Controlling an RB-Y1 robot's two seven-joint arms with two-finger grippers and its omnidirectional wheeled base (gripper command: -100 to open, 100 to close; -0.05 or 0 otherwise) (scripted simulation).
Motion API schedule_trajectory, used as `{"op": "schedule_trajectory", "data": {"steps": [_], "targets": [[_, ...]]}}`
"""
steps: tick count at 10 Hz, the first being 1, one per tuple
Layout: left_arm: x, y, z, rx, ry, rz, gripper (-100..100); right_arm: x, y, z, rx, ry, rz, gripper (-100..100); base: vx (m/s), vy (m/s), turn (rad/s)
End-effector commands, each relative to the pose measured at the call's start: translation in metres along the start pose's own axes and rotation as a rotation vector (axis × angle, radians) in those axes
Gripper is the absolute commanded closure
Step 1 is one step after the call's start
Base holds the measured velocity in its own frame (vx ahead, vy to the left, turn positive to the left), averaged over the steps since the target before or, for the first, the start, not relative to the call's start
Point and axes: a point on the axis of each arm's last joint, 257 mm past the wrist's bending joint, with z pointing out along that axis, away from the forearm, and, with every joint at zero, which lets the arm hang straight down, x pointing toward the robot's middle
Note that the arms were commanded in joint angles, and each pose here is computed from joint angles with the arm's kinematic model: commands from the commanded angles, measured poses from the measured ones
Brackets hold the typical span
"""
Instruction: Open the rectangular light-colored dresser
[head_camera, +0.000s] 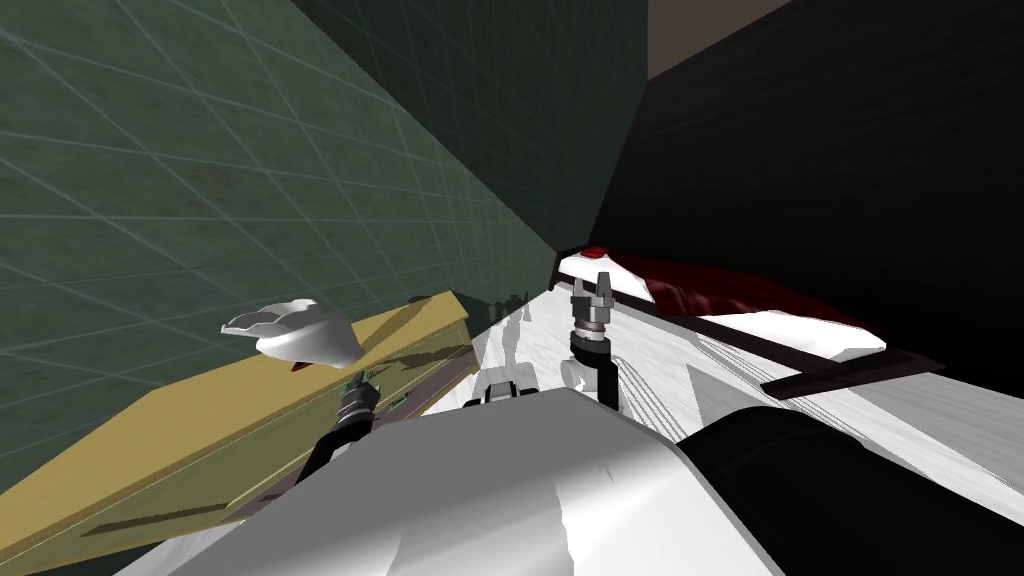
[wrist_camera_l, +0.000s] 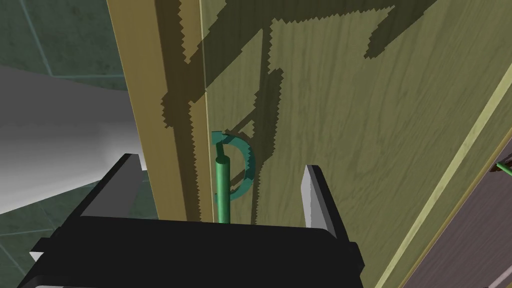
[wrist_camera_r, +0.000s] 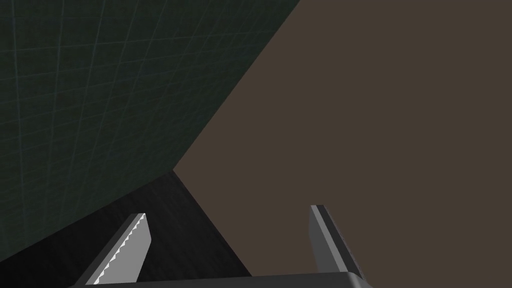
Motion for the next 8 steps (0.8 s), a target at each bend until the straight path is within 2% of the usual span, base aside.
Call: {"op": "schedule_trajectory", "data": {"steps": [1, 7, 8], "targets": [[0.0001, 0.0000, 0.0002, 0.001, 0.000, 0.000, 100, 0.0000, 0.0000, 0.0000, 0.000, 0.000, 0.000, 0, 0.007, 0.010, 0.000], [-0.0011, -0.0021, -0.0059, -0.001, 0.005, 0.001, 100, 0.0001, 0.0000, 0.0001, 0.000, 0.000, 0.001, 0, -0.122, -0.093, 0.010], [-0.0015, -0.0018, -0.0041, 0.000, 0.002, 0.001, -100, 0.0001, 0.0000, 0.0001, 0.000, 0.000, 0.000, 0, 0.073, 0.037, -0.008]]}}
